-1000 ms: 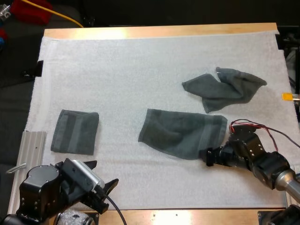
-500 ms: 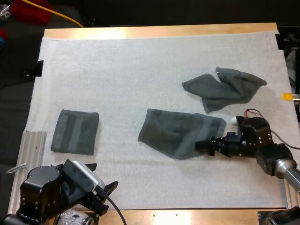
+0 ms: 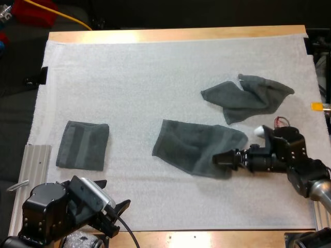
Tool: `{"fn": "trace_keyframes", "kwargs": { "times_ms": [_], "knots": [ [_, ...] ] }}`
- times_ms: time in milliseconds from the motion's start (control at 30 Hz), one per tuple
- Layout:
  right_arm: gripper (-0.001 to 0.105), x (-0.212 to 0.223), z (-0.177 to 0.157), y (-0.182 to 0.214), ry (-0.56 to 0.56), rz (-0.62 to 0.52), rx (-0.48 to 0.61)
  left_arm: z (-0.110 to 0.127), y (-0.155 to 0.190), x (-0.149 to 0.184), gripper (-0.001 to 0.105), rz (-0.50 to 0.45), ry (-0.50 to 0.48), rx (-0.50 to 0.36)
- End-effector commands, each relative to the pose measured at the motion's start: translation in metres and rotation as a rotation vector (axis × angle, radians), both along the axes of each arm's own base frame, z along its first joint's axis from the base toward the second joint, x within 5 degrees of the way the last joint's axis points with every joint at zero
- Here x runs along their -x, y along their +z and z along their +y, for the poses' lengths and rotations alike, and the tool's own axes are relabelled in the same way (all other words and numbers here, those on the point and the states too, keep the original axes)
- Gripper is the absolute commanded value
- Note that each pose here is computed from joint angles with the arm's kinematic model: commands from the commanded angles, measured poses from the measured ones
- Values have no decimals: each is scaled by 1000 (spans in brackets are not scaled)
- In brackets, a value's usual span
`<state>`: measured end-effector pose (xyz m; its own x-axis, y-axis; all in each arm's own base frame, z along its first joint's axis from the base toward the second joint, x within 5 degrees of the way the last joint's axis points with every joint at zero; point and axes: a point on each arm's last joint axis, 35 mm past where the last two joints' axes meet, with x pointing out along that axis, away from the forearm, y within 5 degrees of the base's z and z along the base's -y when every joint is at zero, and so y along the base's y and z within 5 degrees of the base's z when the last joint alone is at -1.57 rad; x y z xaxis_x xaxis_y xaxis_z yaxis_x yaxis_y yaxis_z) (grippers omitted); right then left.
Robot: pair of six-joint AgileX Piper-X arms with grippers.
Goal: Pick towel from pile, fold and stack
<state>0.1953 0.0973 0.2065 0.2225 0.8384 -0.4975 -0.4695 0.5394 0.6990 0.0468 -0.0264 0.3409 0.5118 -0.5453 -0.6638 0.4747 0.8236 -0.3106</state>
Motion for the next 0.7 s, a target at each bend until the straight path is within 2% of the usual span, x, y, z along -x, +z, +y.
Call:
{"fn": "trace_keyframes", "kwargs": {
  "times_ms": [0,100,267,667],
  "knots": [
    [86,1,-2,4,-28,1,12,-1,2,-1,70,-10,-9,6],
    [86,7,-6,-1,-61,53,90,-1,3,-1,70,-15,-9,8],
    [86,22,-12,-17,-20,146,214,-1,5,-3,70,-37,-9,13],
    [86,57,-25,-61,-1,317,284,-1,6,-4,70,-50,-9,16]
  ]
}}
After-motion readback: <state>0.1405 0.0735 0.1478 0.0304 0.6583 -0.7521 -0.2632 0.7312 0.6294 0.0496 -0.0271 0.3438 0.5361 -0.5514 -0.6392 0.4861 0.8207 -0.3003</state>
